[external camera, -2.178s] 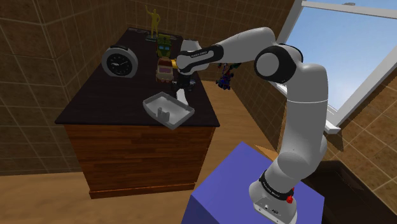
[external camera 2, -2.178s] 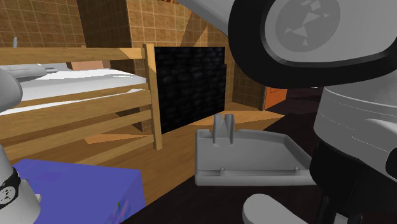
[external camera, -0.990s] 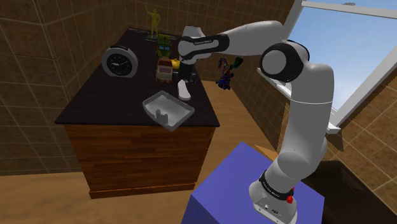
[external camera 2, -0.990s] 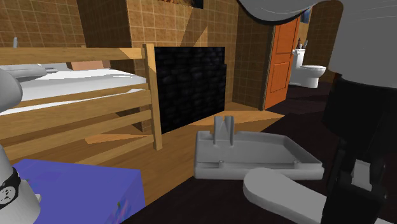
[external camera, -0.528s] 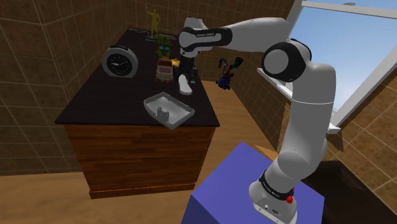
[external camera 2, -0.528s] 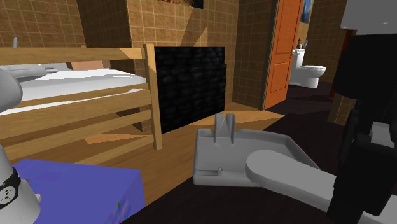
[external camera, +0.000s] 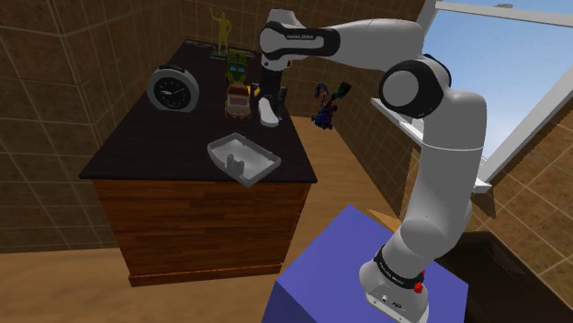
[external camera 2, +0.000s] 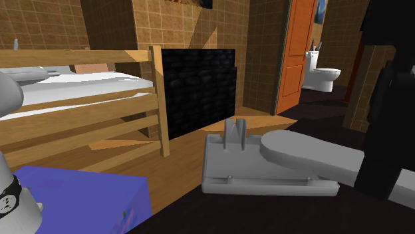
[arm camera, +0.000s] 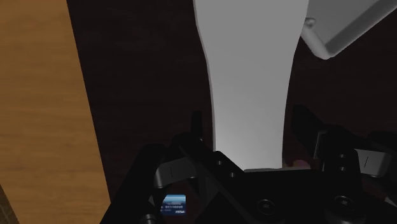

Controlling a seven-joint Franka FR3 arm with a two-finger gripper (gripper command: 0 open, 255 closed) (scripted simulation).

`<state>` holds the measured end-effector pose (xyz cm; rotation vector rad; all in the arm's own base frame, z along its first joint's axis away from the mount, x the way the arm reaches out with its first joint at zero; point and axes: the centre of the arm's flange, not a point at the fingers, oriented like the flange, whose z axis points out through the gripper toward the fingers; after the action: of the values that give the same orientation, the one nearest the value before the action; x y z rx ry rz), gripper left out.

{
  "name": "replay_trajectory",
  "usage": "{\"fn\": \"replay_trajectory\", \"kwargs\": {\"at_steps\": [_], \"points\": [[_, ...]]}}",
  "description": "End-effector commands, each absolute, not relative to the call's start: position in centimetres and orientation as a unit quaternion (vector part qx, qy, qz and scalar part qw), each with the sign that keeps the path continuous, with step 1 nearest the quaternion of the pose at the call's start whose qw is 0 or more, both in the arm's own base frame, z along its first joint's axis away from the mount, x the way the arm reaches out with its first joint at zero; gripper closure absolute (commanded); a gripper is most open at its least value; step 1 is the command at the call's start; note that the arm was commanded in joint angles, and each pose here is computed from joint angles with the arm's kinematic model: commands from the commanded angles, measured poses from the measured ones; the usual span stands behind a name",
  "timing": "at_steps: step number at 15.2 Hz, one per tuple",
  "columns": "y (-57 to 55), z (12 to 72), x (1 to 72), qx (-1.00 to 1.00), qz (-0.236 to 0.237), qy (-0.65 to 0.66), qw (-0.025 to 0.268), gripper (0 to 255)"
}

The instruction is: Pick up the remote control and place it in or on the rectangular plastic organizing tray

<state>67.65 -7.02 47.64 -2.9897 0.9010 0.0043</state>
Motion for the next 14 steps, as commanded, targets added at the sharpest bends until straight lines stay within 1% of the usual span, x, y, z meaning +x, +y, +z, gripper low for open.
{"fn": "replay_trajectory", "kwargs": {"at_steps": [1,5,14], "points": [[-7.1,48.7,67.6,-0.957,0.001,0.289,0.009,255],[-7.1,50.4,67.6,-0.957,0.001,0.289,0.009,255],[3.8,50.9,63.0,-0.957,0.001,0.289,0.009,255]]}}
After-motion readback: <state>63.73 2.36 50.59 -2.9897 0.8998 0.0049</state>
